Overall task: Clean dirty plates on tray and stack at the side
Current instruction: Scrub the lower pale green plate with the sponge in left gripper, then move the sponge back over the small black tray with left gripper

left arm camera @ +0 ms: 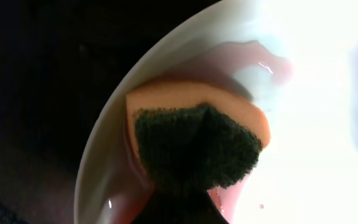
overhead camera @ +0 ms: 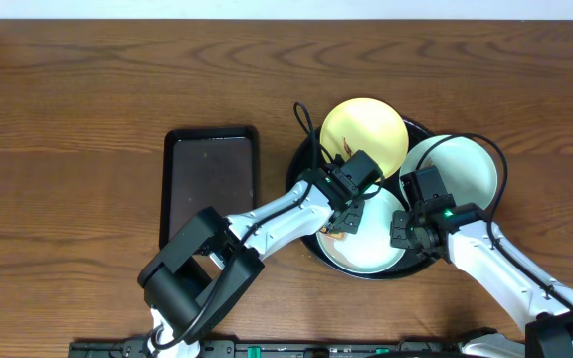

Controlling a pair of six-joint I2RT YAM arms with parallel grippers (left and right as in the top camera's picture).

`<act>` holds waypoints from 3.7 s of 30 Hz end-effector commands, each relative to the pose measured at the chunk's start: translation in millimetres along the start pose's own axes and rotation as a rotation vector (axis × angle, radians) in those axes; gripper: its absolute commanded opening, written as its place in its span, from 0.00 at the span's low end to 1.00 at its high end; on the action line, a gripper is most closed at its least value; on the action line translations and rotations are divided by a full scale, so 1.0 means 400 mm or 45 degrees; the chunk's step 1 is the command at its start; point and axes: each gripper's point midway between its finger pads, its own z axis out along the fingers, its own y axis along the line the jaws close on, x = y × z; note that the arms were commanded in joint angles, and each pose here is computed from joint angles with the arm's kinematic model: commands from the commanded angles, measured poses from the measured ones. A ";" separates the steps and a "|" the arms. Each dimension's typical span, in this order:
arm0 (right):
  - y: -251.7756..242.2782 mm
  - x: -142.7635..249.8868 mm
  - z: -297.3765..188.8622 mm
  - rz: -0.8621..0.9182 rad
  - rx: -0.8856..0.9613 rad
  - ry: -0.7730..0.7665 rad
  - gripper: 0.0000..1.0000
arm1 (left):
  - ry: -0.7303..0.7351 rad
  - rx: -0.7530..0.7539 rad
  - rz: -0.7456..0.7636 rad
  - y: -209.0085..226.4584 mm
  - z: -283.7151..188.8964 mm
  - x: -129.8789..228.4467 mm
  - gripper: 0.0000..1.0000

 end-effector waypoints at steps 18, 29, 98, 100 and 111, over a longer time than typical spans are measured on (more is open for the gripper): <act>-0.003 0.019 0.005 -0.035 0.010 0.027 0.01 | 0.201 0.110 -0.052 -0.037 0.078 0.106 0.07; -0.003 0.019 0.005 -0.035 0.010 0.028 0.01 | 0.208 0.145 -0.061 -0.049 0.076 0.105 0.07; -0.002 0.016 0.005 -0.035 0.007 0.022 0.08 | -0.257 -0.367 -0.554 0.504 -0.377 -0.063 0.08; -0.002 0.016 0.005 -0.035 0.007 0.022 0.07 | -0.262 -0.424 -0.601 0.550 -0.381 -0.058 0.08; 0.006 -0.064 -0.097 -0.153 0.035 -0.100 0.01 | -0.176 -0.480 -0.657 0.641 -0.352 -0.035 0.08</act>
